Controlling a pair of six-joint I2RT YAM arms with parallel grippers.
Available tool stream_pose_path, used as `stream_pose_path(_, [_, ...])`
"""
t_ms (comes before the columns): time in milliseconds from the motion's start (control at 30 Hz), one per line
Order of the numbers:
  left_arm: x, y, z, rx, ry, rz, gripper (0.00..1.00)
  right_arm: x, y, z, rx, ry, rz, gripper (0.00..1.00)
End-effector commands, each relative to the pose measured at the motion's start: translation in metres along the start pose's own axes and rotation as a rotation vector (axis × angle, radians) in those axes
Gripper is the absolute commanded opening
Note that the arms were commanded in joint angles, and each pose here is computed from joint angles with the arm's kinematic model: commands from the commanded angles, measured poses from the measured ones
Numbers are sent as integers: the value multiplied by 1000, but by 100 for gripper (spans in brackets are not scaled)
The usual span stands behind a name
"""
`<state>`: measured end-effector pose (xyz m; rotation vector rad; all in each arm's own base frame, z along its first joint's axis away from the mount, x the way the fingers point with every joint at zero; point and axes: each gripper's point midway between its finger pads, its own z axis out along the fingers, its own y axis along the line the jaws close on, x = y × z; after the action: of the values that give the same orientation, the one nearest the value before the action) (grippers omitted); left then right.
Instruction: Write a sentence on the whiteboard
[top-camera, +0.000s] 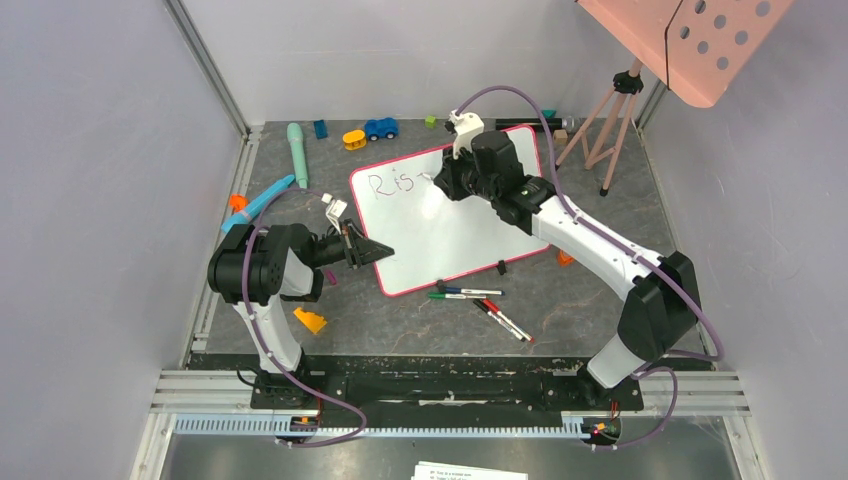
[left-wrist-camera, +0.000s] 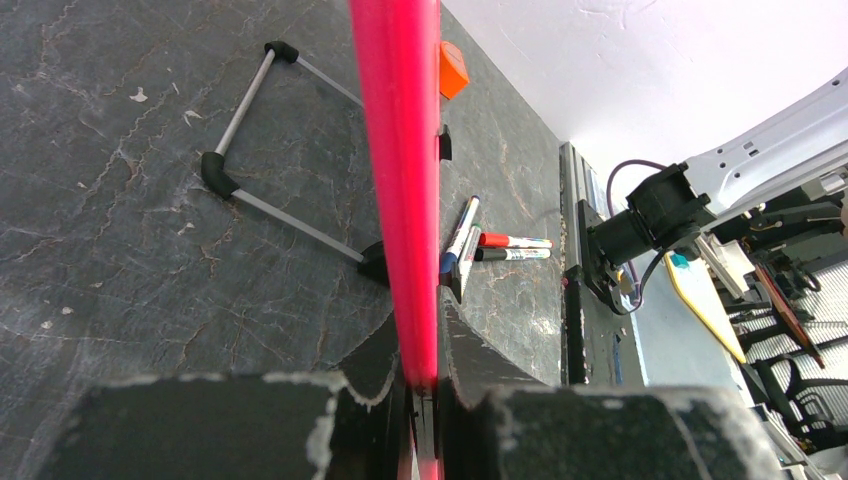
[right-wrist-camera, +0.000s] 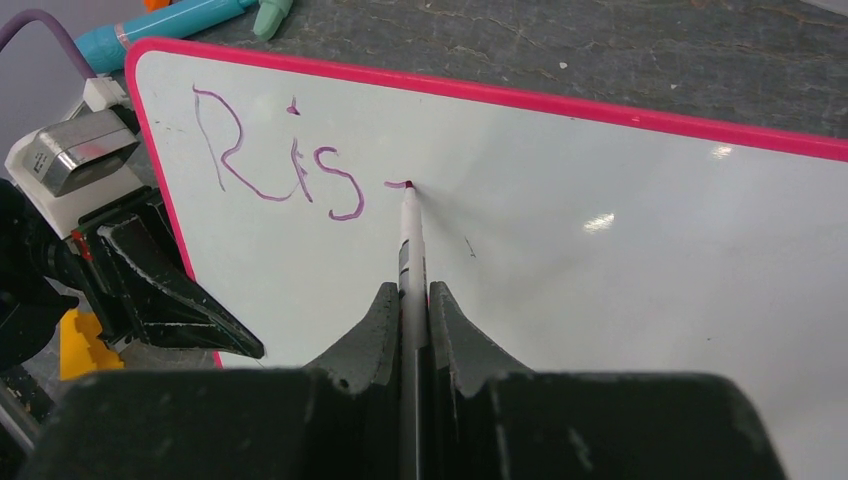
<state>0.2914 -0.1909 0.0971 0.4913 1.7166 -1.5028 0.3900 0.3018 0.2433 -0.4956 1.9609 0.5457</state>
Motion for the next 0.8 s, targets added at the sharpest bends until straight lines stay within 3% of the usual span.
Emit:
stream_pose_path(0, [12,-11,3,80,48,135,2,-6,-22,-5,111,-15,2,0])
stream_pose_path(767, [12,-11,3,80,48,137,2,-19,-13,6,64,-27,-14,0])
